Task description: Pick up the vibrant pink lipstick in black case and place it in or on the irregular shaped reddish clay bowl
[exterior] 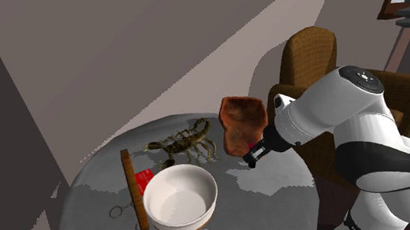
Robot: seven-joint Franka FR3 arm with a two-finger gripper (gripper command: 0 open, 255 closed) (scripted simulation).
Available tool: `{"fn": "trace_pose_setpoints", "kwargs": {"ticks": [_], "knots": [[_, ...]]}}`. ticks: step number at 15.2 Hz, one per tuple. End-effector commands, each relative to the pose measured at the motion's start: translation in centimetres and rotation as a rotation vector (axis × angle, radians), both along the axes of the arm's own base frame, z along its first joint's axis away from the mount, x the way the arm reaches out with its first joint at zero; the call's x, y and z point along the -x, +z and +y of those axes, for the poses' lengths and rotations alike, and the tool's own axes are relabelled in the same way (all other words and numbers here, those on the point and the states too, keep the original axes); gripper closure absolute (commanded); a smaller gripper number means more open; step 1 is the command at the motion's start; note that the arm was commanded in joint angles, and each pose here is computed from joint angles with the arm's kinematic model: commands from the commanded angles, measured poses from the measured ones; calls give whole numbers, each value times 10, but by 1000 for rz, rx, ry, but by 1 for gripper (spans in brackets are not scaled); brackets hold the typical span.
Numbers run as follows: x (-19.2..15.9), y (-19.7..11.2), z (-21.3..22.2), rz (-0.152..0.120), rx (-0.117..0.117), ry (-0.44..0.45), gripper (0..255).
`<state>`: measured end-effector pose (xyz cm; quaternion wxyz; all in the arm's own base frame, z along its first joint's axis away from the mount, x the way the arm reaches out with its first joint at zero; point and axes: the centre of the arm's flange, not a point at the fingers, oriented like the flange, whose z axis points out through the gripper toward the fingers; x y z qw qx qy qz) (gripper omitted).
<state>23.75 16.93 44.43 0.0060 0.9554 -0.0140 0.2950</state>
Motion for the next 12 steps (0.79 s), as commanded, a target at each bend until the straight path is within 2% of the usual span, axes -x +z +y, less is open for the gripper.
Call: {"fn": "trace_pose_setpoints", "kwargs": {"ticks": [1, 12], "knots": [[0, -1, 0, 3, 1, -1, 255], [-1, 50, -1, 3, 1, -1, 255]]}}
